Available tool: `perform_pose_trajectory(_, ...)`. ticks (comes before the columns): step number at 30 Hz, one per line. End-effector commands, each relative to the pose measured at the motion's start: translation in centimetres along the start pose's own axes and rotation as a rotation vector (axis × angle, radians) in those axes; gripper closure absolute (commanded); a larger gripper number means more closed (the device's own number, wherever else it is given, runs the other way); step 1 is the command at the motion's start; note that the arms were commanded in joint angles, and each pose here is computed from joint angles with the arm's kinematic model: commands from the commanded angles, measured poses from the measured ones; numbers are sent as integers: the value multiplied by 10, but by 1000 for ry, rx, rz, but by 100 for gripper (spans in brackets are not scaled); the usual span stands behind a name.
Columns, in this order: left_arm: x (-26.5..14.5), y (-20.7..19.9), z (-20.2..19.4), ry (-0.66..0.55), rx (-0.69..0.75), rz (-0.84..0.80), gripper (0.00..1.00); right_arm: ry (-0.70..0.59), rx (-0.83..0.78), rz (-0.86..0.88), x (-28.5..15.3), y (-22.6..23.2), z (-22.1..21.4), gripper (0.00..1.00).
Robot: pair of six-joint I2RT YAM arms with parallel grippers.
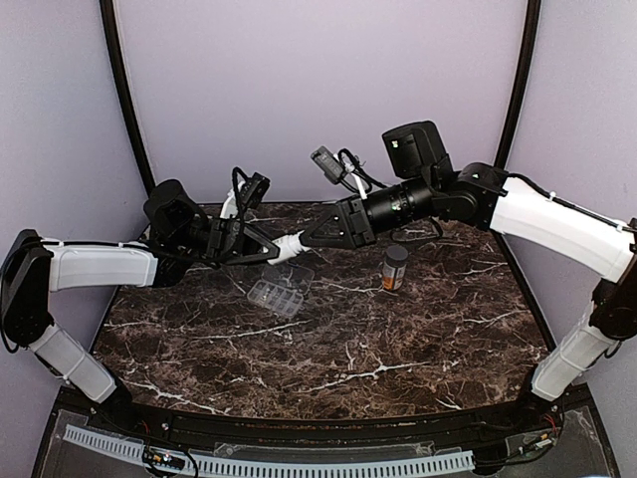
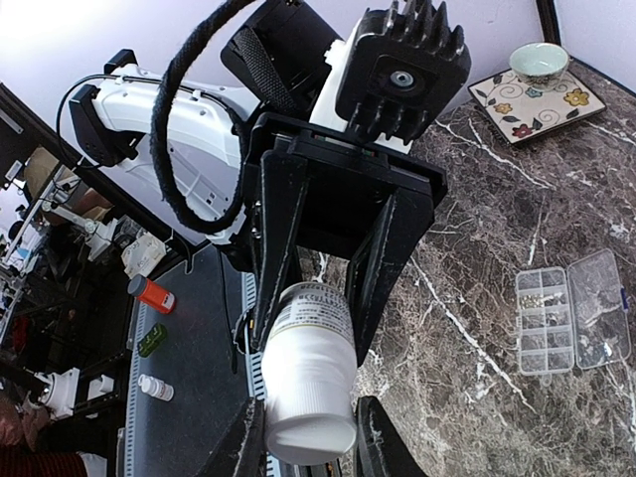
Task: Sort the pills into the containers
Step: Close the lid of the pill bottle on the pill bottle.
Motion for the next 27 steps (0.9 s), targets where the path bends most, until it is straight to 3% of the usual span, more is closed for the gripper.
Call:
perform_pose_trajectory(1,4,-12,13,-36,62,-8,100,-20,-16,60,1,12,2,95)
perform_pose_trajectory(27,10,-8,20,-30,57,28,100,-13,-23,74,6,12,3,95)
Point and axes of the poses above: each gripper's point midway between its finger pads, its own x axis out along the fingers, its own y axis along the line the jaws close on, z = x × y, the point moved 6 cm from there along -x, back along the fingers, and after that the axes turned 11 degrees about -x, right-handed, at the moved point
